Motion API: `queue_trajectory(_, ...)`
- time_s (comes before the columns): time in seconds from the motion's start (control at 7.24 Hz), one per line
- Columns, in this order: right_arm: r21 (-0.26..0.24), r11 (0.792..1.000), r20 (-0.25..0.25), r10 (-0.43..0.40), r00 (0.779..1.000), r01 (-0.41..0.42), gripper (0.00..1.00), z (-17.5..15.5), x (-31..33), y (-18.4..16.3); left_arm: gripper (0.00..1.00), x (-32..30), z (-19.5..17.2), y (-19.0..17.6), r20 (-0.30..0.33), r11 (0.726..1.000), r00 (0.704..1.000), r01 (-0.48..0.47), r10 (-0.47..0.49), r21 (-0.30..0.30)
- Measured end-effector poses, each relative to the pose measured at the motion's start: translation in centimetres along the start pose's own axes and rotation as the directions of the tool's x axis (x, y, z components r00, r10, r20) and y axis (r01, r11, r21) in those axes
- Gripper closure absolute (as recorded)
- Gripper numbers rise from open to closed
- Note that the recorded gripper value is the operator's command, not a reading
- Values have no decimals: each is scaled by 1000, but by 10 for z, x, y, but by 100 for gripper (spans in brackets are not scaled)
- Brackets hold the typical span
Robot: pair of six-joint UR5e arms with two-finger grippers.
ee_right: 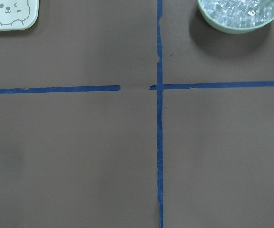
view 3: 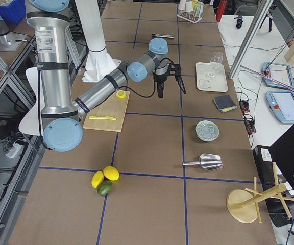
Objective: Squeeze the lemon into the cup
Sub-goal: 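Move the right gripper down toward the lemon slices on the cutting board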
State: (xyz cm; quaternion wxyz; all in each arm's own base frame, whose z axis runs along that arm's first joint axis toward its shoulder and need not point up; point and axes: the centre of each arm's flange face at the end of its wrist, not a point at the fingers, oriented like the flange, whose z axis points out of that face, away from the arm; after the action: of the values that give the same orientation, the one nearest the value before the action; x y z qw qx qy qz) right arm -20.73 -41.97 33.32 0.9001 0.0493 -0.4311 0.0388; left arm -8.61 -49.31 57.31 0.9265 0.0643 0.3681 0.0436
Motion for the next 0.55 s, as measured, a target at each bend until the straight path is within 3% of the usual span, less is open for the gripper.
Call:
queue_trajectory(0.28,36,998,-26,45,999,-44,0,34,-63,62,0,2,-3,-2,2,1000,1000,-7,6,7)
queue_trajectory(0.55,41,997,-18,71,997,-70,0,56,-109,131,0,6,-8,-3,6,1000,1000,-19,19,18)
